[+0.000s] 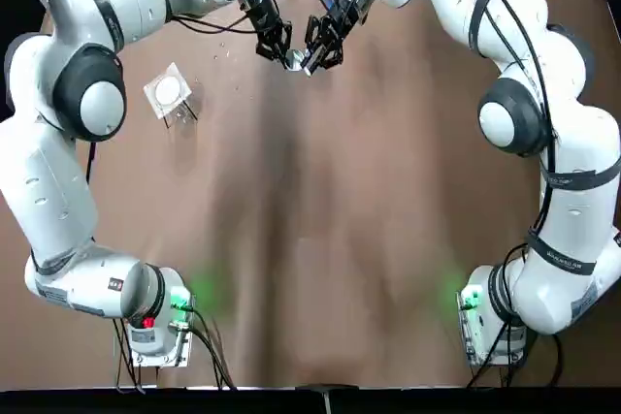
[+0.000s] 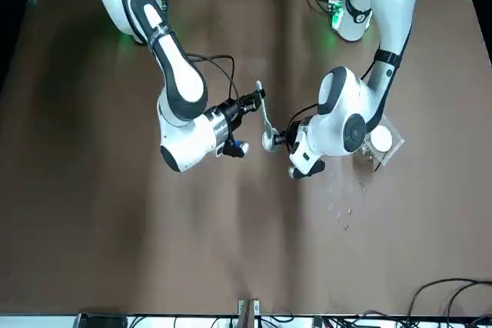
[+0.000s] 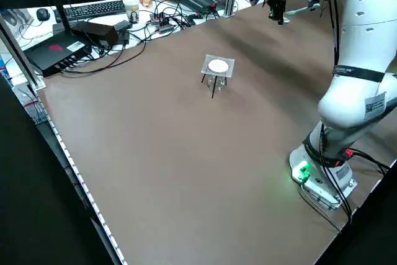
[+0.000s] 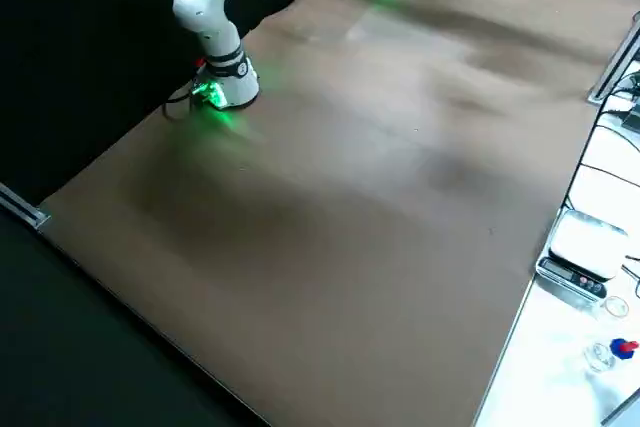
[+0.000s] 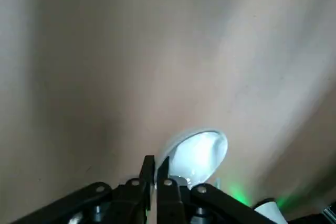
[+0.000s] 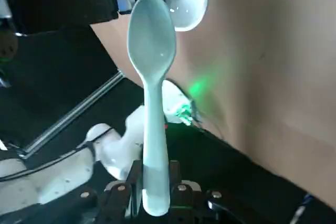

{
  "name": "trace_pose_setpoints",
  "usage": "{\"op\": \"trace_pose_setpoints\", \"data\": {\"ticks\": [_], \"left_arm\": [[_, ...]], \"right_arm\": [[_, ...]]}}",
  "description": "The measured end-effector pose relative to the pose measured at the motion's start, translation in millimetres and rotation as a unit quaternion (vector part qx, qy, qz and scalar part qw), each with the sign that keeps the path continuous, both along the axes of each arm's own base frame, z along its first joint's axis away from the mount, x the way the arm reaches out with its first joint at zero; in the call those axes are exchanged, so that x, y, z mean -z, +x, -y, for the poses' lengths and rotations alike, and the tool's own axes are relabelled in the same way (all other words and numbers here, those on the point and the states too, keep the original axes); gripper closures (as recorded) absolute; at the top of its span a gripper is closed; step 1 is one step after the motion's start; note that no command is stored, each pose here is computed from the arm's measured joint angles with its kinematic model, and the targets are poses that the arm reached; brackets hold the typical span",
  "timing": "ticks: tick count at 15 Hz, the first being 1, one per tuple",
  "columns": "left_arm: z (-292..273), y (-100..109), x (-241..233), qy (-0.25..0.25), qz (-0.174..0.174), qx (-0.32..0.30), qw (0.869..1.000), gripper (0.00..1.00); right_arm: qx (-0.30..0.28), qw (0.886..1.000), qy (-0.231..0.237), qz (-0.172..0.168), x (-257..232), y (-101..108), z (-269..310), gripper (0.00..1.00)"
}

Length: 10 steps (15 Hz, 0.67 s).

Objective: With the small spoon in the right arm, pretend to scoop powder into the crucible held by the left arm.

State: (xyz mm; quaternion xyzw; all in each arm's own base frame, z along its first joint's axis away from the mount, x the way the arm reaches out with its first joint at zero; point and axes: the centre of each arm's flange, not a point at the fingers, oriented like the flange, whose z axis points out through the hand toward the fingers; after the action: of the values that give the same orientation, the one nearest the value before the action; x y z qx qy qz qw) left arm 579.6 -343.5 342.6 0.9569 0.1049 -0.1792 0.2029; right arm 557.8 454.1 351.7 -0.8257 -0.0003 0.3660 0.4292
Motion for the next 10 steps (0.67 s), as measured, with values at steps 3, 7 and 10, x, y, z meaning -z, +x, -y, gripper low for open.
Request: {"op": "trace_pose_setpoints", "data": {"ticks": [3,7,10], "left_arm": [[-1,1,-1,0.0,0.001,-0.001,1.0,0.94],[-1,2,-2,-0.001,0.002,-0.001,1.0,0.94],[-2,2,-2,-0.001,0.002,-0.002,1.0,0.94]], "right_arm": [[0.009,1.0,0.002,-0.017,8,1,-1,0.76],[0.014,1.0,-0.009,-0.007,8,13,14,0.76],[-0.002,0.998,-0.042,0.037,-6,42,64,0.76]]}}
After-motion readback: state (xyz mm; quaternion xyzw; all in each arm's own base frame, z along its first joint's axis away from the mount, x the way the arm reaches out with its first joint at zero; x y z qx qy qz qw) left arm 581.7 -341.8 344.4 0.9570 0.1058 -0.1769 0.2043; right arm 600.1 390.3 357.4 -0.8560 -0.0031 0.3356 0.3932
